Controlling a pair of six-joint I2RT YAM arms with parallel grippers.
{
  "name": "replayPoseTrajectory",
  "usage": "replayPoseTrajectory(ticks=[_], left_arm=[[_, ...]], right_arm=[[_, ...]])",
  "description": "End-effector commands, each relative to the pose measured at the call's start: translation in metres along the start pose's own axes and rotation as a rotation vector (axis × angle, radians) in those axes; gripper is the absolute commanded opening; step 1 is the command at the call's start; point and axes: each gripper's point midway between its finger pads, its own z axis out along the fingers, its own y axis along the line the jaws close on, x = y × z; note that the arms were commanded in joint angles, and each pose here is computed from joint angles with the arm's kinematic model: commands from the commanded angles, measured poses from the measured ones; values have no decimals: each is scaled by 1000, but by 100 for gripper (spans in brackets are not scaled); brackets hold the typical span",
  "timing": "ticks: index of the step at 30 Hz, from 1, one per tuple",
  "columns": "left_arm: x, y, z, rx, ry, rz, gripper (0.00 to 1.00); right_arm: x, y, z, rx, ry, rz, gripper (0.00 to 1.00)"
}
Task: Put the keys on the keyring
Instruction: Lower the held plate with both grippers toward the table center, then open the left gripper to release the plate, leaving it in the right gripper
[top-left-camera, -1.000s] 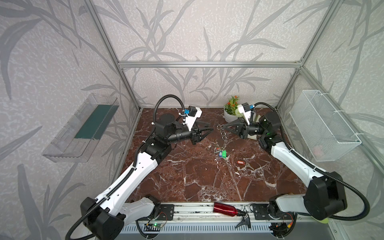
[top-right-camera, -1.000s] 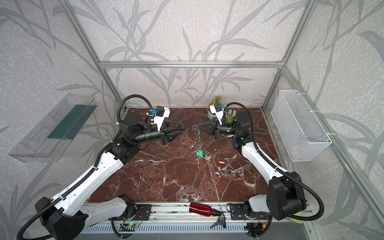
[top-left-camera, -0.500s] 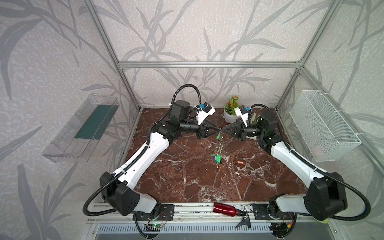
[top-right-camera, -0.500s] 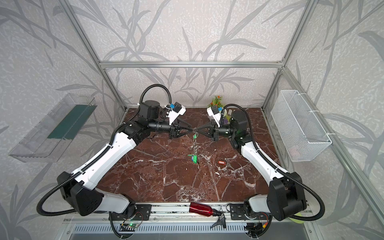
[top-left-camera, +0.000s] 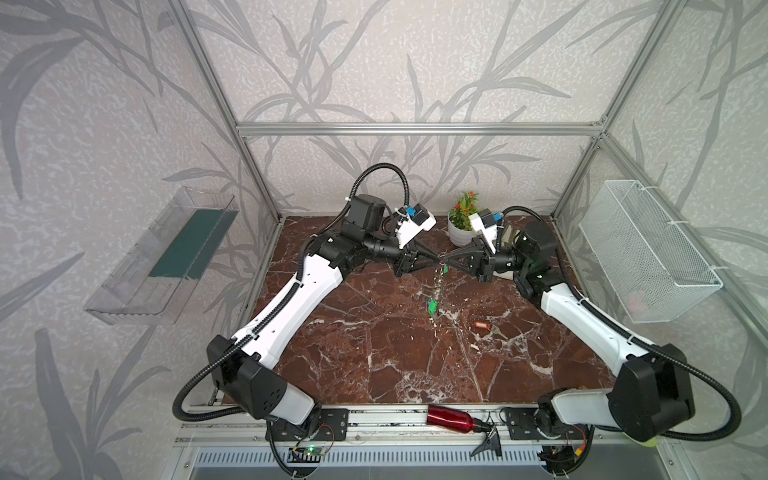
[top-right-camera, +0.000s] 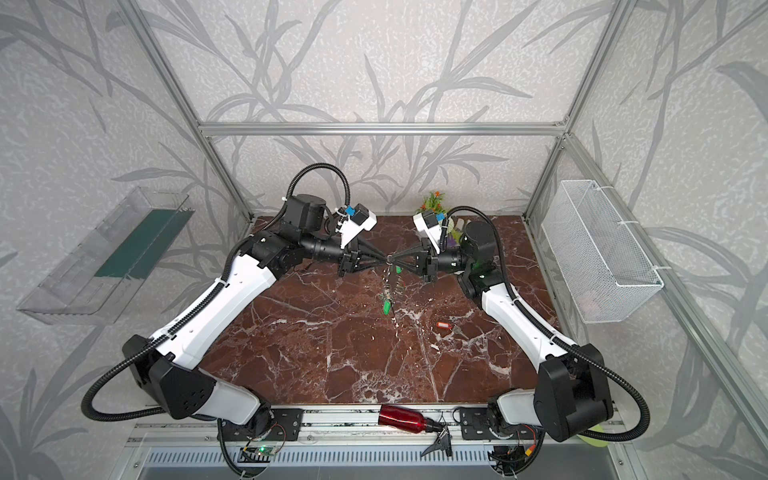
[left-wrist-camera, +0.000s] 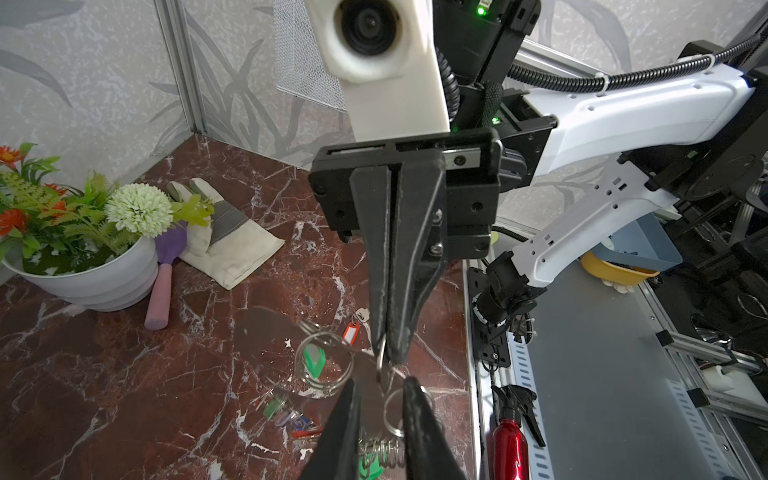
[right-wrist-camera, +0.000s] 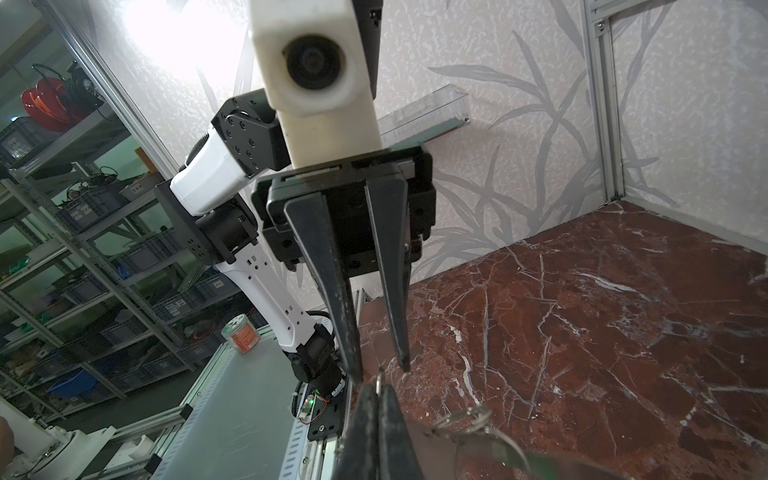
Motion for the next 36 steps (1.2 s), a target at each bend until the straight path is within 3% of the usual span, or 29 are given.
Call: replayPoseTrajectory(ticks=[1, 16, 22, 36], left_arm=[[0, -10, 1, 48, 13, 27, 20], [-6, -12, 6, 64, 3, 31, 19], [-7, -11, 7, 65, 7, 29, 12], [-7, -5, 12, 60, 29, 11, 14]], right_arm=[[-16, 16, 1, -40, -13, -80, 0], [-13, 16, 3, -48, -7, -73, 0], [-12, 17, 3, -52, -5, -74, 0], [-11, 16, 4, -71, 1, -65, 0]])
